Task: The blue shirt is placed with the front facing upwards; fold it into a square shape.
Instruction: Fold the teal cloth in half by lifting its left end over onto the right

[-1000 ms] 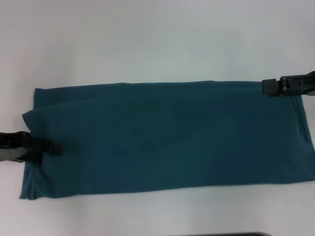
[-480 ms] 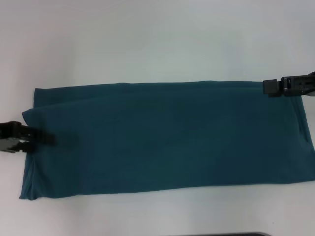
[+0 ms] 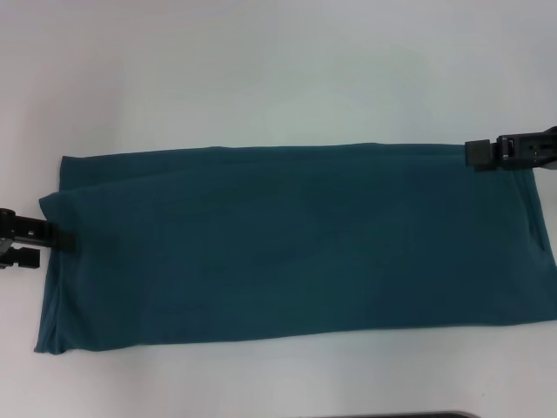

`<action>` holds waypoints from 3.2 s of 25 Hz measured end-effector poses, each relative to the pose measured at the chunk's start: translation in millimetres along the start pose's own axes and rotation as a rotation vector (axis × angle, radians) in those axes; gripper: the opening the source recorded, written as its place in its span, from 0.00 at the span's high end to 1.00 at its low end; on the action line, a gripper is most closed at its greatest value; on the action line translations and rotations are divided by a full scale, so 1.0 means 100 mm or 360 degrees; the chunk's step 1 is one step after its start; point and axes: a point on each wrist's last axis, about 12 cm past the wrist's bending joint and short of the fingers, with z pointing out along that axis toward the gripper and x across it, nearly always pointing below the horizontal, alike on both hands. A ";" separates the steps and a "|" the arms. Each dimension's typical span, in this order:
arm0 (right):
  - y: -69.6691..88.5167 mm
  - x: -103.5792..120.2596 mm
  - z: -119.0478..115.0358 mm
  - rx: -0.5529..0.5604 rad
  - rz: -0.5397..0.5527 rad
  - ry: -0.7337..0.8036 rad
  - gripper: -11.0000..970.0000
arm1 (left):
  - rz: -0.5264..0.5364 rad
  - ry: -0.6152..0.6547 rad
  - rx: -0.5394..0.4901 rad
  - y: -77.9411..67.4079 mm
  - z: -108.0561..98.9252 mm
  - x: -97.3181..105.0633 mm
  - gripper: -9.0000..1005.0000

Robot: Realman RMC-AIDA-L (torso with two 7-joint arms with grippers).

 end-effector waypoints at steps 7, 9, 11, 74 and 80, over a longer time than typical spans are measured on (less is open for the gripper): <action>-0.01 -0.01 0.00 0.0011 -0.0009 -0.0007 0.08 | -0.0086 0.0039 -0.0079 0.08 0.09 -0.03 0.27; -0.01 -0.01 -0.01 0.0014 -0.0007 -0.0008 0.08 | -0.0088 0.0042 -0.0082 0.09 0.11 -0.04 0.27; -0.01 -0.02 -0.01 0.0014 -0.0004 -0.0008 0.08 | -0.0089 0.0047 -0.0081 0.08 0.14 -0.04 0.27; -0.02 0.01 -0.03 0.0022 0.0008 -0.0012 0.08 | -0.0026 0.0166 -0.0049 -0.04 0.38 -0.06 0.27; -0.02 0.01 -0.02 0.0022 0.0007 -0.0011 0.08 | -0.0014 0.0193 -0.0032 -0.07 0.44 -0.06 0.27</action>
